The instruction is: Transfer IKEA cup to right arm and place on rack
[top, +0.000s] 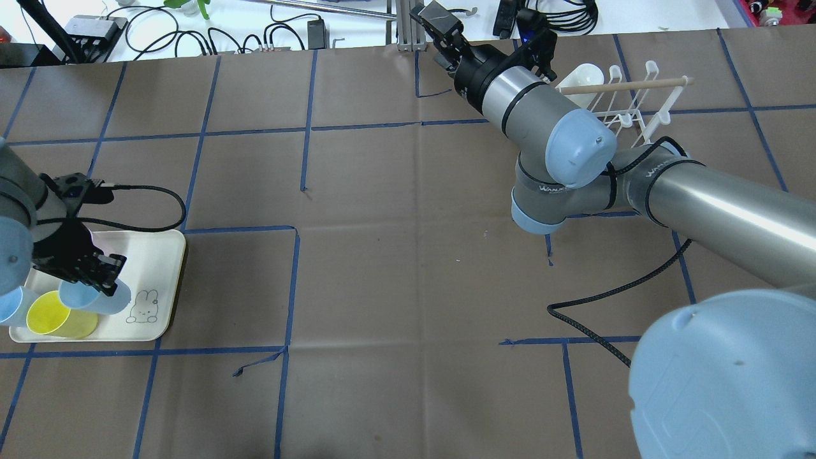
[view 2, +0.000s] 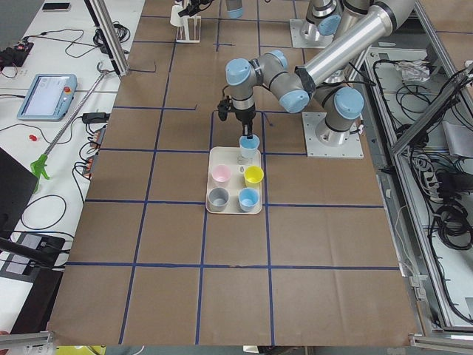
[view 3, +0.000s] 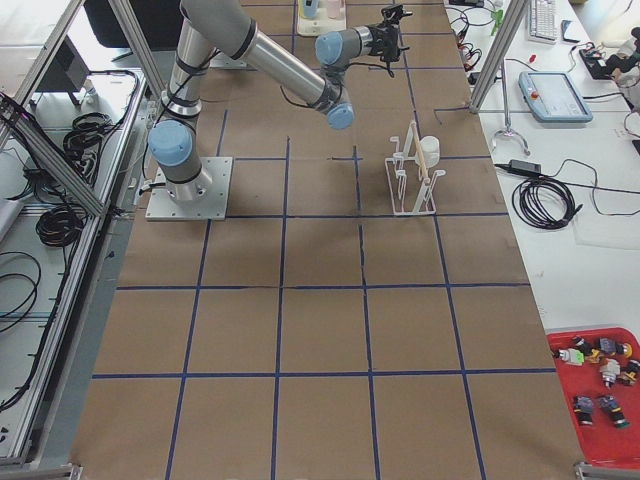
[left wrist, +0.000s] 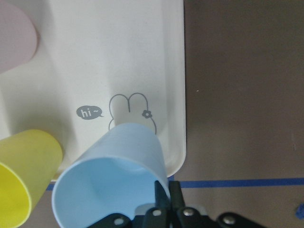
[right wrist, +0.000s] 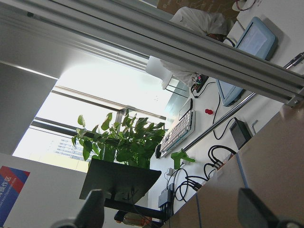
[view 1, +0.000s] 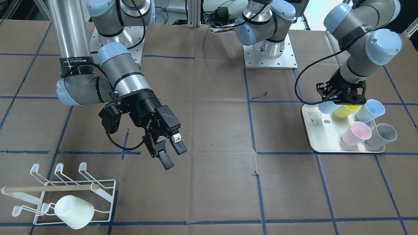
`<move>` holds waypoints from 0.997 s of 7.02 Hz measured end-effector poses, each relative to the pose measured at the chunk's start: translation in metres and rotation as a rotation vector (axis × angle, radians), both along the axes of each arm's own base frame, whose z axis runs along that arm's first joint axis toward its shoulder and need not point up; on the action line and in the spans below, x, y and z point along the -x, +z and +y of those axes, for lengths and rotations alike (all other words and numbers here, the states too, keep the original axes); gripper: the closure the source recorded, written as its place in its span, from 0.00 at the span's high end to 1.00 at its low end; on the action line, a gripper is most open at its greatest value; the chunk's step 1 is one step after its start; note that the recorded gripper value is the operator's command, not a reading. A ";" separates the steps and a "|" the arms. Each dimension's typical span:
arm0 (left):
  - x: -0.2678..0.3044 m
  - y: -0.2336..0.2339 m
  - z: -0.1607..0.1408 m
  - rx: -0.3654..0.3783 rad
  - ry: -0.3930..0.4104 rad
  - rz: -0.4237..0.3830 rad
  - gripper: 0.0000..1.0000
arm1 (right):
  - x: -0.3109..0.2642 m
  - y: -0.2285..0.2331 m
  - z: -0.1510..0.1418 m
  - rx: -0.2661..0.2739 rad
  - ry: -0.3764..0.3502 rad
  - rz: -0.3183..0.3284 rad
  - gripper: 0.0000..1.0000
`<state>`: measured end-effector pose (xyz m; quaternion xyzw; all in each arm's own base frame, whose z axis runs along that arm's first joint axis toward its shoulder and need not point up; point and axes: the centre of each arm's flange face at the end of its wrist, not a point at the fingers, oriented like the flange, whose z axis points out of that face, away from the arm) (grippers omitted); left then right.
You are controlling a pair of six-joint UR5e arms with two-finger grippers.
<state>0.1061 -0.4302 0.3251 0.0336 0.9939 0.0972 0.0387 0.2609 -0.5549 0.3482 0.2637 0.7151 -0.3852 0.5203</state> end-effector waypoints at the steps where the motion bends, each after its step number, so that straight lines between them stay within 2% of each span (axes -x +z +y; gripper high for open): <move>1: -0.006 0.046 -0.014 -0.007 -0.004 0.002 0.00 | -0.004 -0.005 0.004 -0.039 -0.001 -0.033 1.00; 3: -0.004 0.133 -0.039 0.019 -0.026 0.004 0.00 | -0.014 -0.010 0.013 -0.064 0.018 -0.050 1.00; 4: 0.004 0.157 -0.050 0.053 -0.047 0.011 0.00 | -0.022 -0.011 0.017 -0.066 0.033 -0.056 1.00; 5: 0.010 0.164 -0.065 0.110 -0.063 0.034 0.00 | -0.026 -0.014 0.020 -0.087 0.038 -0.079 1.00; 7: 0.024 0.153 -0.101 0.262 -0.117 0.090 0.00 | -0.030 -0.017 0.025 -0.164 0.036 -0.169 1.00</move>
